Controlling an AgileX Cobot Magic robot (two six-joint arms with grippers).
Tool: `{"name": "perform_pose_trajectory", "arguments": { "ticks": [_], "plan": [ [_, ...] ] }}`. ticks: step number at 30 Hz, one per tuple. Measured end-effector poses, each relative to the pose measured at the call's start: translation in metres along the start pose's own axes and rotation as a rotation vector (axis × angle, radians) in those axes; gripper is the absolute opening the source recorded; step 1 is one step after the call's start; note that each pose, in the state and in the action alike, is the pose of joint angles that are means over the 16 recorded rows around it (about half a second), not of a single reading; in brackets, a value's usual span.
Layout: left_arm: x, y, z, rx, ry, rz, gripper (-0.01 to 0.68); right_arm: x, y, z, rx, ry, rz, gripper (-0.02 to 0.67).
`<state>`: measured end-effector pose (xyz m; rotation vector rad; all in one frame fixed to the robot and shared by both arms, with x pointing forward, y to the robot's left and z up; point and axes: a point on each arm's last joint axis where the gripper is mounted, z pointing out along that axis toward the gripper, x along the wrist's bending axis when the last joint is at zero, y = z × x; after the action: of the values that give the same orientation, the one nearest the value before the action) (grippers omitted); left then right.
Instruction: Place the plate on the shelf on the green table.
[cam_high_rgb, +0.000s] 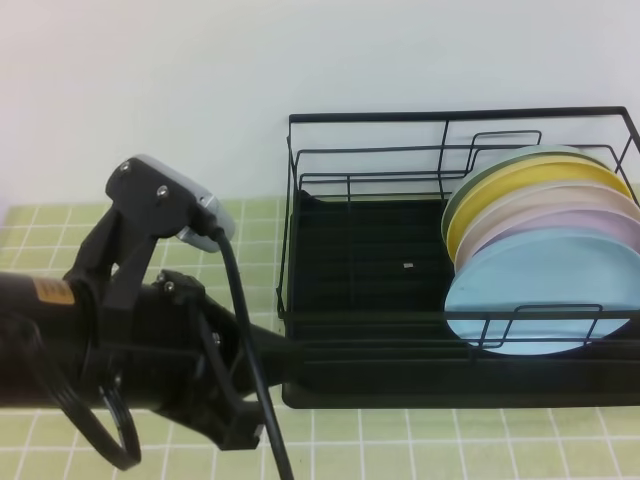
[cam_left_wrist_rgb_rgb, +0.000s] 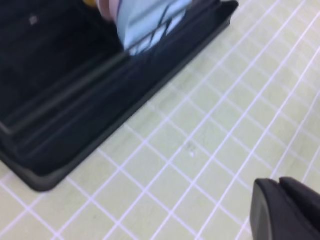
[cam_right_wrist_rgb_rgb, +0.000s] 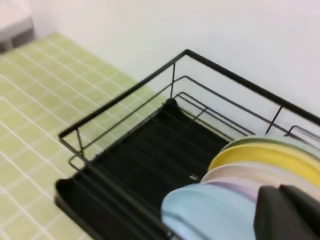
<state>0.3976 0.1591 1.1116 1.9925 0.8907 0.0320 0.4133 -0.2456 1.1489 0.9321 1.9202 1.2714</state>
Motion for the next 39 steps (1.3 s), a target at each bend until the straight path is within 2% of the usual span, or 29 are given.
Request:
{"name": "perform_pose_trajectory", "arguments": {
  "ticks": [9, 18, 26, 39],
  "plan": [
    [0.002, -0.029, -0.007, -0.107, 0.046, -0.048, 0.000, 0.033, -0.033, -0.051, -0.192, -0.026, 0.161, -0.003],
    [0.003, -0.065, -0.032, -0.353, 0.141, -0.080, 0.000, 0.062, -0.088, -0.084, -0.333, -0.059, 0.173, -0.003],
    [0.004, -0.083, -0.045, -0.471, 0.190, -0.079, 0.000, 0.073, -0.136, -0.078, -0.313, -0.054, 0.185, -0.003],
    [0.002, -0.090, -0.044, -0.440, 0.164, -0.077, 0.000, 0.079, -0.189, -0.054, -0.166, -0.023, 0.260, -0.004]
  ]
}}
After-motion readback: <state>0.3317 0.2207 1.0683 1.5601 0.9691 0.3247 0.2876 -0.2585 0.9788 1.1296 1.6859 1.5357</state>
